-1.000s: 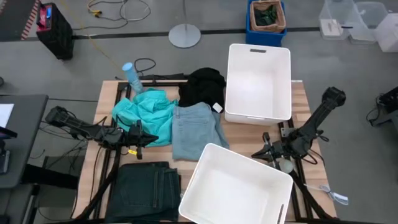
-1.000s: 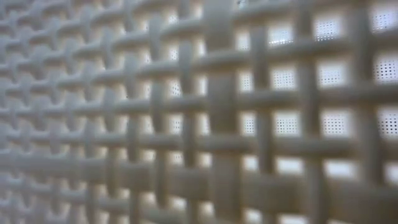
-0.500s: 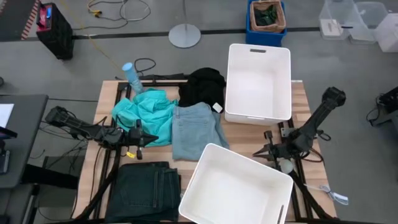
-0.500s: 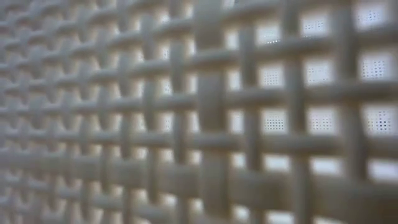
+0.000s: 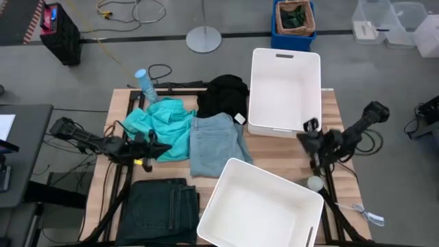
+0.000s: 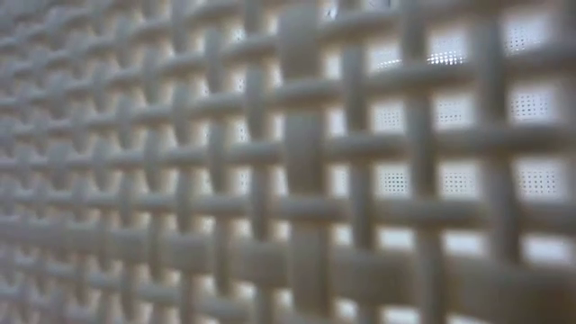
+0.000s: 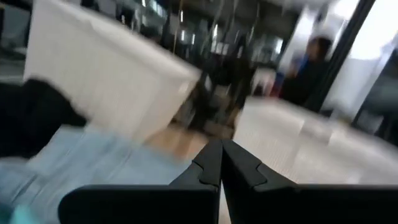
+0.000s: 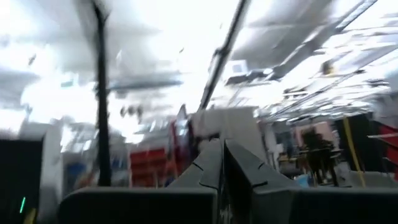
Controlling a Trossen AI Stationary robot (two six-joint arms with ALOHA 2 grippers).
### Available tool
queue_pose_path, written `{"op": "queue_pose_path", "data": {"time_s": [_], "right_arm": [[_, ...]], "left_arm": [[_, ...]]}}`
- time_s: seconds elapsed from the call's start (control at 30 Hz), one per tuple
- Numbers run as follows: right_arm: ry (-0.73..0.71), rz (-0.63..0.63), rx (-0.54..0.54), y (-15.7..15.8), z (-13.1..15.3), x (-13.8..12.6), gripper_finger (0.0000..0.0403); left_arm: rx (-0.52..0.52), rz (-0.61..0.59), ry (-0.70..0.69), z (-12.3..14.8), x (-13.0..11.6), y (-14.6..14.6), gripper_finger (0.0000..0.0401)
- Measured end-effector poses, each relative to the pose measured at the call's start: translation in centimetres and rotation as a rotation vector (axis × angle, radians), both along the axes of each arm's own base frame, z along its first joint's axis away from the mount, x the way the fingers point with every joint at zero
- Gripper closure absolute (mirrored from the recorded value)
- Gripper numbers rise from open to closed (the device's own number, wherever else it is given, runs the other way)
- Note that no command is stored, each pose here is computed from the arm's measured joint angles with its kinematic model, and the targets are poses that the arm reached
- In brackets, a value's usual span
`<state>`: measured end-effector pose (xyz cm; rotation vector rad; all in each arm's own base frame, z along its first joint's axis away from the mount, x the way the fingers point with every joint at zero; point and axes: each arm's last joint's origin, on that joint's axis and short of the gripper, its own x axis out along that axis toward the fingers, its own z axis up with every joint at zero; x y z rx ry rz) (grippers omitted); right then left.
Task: Sort clothes
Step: Put the light blue pants into the top white laundry bin
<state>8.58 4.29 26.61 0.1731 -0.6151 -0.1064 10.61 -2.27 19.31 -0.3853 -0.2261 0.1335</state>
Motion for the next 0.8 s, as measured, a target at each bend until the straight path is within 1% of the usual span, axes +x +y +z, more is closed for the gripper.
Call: {"op": "queue_pose_path", "data": {"time_s": [0.1,0.17,0.27,0.33,0.43,0.53,0.63,0.8], "right_arm": [[-0.061,-0.054,0.047,-0.8,2.4,-0.2,0.0367],[-0.105,-0.079,0.088,-1.3,4.0,-0.4,0.0367],[-0.187,-0.069,0.201,-2.0,6.5,-0.7,0.0367],[-0.257,-0.06,0.277,-2.5,8.3,-1.0,0.0367],[-0.319,-0.077,0.328,-3.1,10.6,-1.1,0.0367],[-0.294,-0.13,0.303,-3.3,12.5,-0.6,0.0367],[-0.227,-0.168,0.278,-3.3,14.1,0.3,0.0367],[-0.172,-0.184,0.307,-3.4,16.5,2.7,0.0367]], "left_arm": [[-0.095,0.02,-0.122,1.1,-0.3,0.3,0.0401],[-0.126,0.052,-0.176,1.6,-0.5,0.5,0.0401],[-0.173,0.107,-0.211,2.1,-0.6,0.8,0.0401],[-0.179,0.12,-0.214,2.2,-0.6,0.9,0.0401],[-0.195,0.121,-0.242,2.6,-0.7,1.0,0.0401],[-0.202,0.107,-0.263,2.9,-0.8,1.0,0.0401],[-0.203,0.091,-0.28,3.0,-0.9,0.9,0.0401],[-0.204,0.09,-0.282,3.1,-0.9,0.9,0.0401]]}}
